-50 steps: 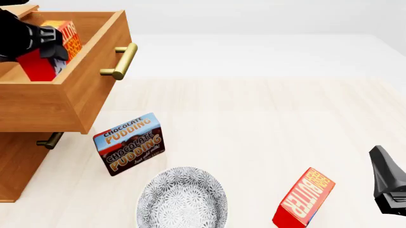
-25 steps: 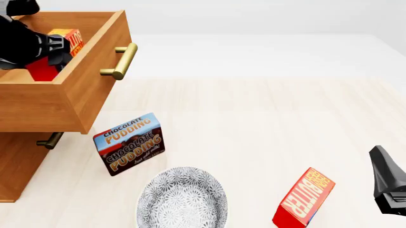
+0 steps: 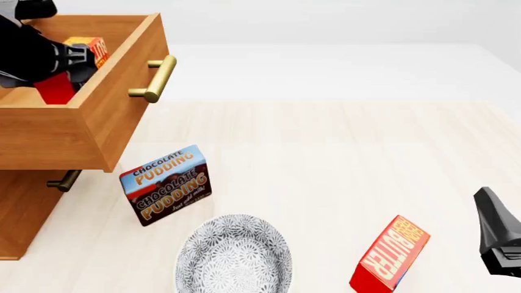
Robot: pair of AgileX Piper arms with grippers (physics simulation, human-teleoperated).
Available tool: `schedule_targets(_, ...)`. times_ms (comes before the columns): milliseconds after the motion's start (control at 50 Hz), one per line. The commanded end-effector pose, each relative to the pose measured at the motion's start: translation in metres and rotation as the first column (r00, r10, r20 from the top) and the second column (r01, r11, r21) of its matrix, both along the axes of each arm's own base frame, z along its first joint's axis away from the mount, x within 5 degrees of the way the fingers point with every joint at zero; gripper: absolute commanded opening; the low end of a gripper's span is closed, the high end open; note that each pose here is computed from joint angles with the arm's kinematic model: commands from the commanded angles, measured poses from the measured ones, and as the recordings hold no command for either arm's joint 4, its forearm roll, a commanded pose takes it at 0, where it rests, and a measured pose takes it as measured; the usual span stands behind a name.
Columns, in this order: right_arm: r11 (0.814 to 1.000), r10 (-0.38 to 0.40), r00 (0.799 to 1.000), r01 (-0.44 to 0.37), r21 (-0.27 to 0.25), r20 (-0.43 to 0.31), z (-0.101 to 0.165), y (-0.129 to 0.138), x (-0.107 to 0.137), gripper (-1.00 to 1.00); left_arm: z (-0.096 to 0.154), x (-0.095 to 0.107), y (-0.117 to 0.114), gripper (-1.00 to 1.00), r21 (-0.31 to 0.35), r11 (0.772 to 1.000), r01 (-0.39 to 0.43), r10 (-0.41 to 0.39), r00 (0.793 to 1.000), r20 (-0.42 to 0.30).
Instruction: Put the butter at the front in the top drawer of the cabinet and close it.
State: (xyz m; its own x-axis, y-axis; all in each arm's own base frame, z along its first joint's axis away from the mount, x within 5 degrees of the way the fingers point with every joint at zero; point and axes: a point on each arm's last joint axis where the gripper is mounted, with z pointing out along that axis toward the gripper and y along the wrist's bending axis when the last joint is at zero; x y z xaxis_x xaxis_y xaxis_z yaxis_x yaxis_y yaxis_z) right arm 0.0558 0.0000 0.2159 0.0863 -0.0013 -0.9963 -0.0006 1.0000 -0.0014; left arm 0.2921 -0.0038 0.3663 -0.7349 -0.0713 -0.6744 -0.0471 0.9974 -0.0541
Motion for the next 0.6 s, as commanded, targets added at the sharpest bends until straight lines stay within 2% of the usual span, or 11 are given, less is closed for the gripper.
schedule_targets(20, 1.000, 0.000, 1.000, 0.000, 0.000, 0.000, 0.000, 0.000, 0.000, 1.00, 0.007, -0.003, 0.002, 1.00, 0.011, 1.000, 0.007, -0.007, 1.000, 0.004)
schedule_targets(240, 1.000, 0.000, 1.000, 0.000, 0.000, 0.000, 0.000, 0.000, 0.000, 1.00, 0.011, -0.008, 0.004, 1.00, 0.021, 1.000, 0.010, -0.010, 1.000, 0.005)
schedule_targets(300, 1.000, 0.000, 1.000, 0.000, 0.000, 0.000, 0.000, 0.000, 0.000, 1.00, 0.019, -0.015, 0.003, 1.00, 0.024, 1.000, 0.015, -0.016, 1.000, 0.019)
schedule_targets(580, 1.000, 0.000, 1.000, 0.000, 0.000, 0.000, 0.000, 0.000, 0.000, 1.00, 0.028, -0.025, 0.000, 1.00, 0.026, 0.999, 0.029, -0.030, 0.999, 0.034)
schedule_targets(600, 1.000, 0.000, 1.000, 0.000, 0.000, 0.000, 0.000, 0.000, 0.000, 1.00, 0.034, -0.032, 0.002, 1.00, 0.033, 0.999, 0.030, -0.031, 0.999, 0.043)
